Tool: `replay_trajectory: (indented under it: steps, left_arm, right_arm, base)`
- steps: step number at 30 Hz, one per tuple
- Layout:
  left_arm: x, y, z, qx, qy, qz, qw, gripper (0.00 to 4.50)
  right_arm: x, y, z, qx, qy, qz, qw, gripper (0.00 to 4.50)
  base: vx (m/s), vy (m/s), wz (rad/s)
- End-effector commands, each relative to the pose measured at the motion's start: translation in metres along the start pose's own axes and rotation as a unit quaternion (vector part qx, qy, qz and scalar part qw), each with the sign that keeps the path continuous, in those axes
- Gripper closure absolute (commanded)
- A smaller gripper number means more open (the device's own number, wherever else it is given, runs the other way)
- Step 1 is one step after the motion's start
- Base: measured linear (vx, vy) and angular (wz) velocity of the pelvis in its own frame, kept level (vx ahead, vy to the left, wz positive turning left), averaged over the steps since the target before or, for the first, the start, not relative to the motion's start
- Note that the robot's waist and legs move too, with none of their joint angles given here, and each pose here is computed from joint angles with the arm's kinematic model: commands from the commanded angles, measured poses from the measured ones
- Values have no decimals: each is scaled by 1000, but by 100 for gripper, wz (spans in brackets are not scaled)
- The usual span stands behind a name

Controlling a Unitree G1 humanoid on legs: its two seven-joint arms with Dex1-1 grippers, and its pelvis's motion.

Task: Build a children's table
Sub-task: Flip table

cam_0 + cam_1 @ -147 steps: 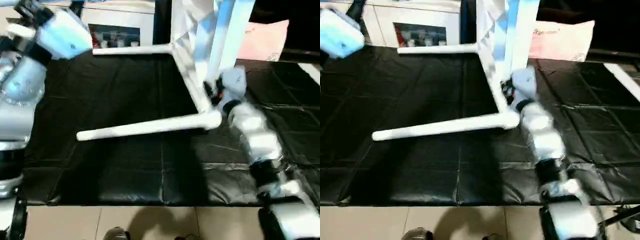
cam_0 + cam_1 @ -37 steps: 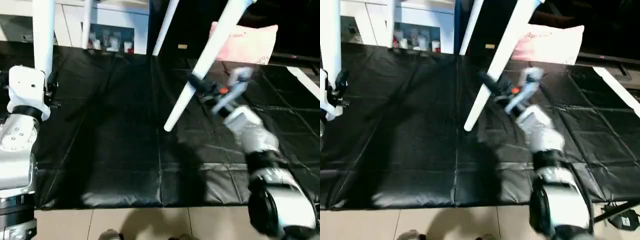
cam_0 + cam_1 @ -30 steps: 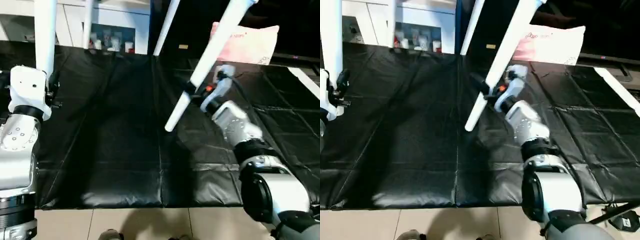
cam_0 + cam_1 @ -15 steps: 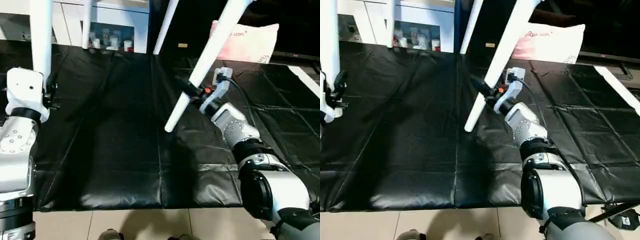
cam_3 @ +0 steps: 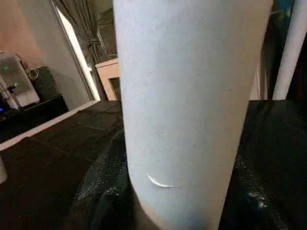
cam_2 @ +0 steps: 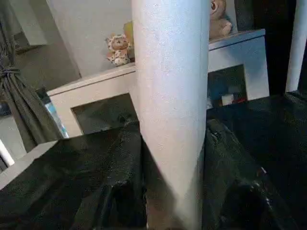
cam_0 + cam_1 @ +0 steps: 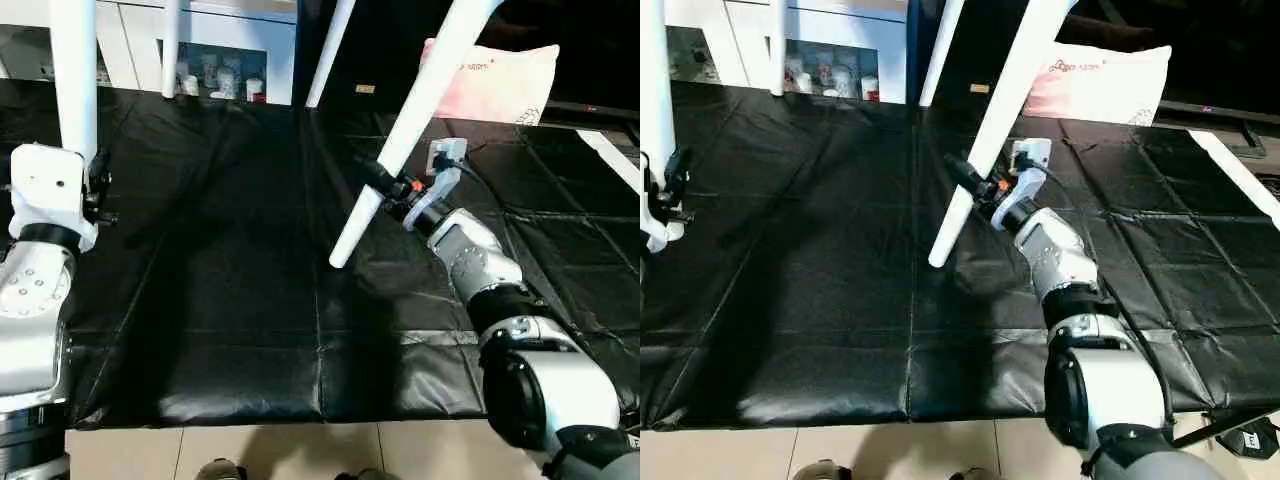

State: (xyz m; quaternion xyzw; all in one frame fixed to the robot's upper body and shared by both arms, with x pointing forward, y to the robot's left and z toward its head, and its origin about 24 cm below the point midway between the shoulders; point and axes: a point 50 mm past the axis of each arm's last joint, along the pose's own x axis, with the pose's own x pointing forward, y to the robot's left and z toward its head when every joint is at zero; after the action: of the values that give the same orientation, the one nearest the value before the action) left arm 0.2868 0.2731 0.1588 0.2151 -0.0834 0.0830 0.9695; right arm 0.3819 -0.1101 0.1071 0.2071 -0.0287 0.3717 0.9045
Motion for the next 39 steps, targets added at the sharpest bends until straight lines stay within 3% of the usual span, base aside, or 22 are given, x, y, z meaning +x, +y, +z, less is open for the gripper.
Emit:
replay_trajectory:
  steps: [1, 9, 14, 22, 34, 38, 39]
  left_arm:
    - [-6, -13, -9, 10, 17, -26, 999, 300]
    - [-15, -16, -21, 9, 33, -19, 999, 300]
    - [-31, -22, -44, 8, 66, -16, 998, 300]
    - [-55, -31, -74, 8, 115, -26, 993, 300]
    - [-59, -25, -71, 15, 109, -27, 994, 300]
    - [-60, -24, -70, 19, 111, -28, 993, 300]
    - [-60, -24, -70, 21, 115, -28, 993, 300]
  right_arm:
    - [10, 17, 1, -38, 1, 56, 998, 292]
    - [13, 27, -1, -84, -7, 71, 994, 294]
    - [9, 41, -8, -149, -18, 88, 985, 294]
    - [-4, 57, -22, -187, -21, 100, 977, 295]
    - [-30, 76, -29, -191, -19, 89, 977, 295]
    - [-32, 73, -32, -198, -3, 73, 977, 295]
    - [-33, 70, -34, -197, 5, 64, 978, 260]
  base:
    - [0, 0, 0]
    - [0, 0, 0]
    - [0, 0, 0]
    - [0, 0, 0]
    - [0, 0, 0]
    - [0, 0, 0]
    - [0, 0, 0]
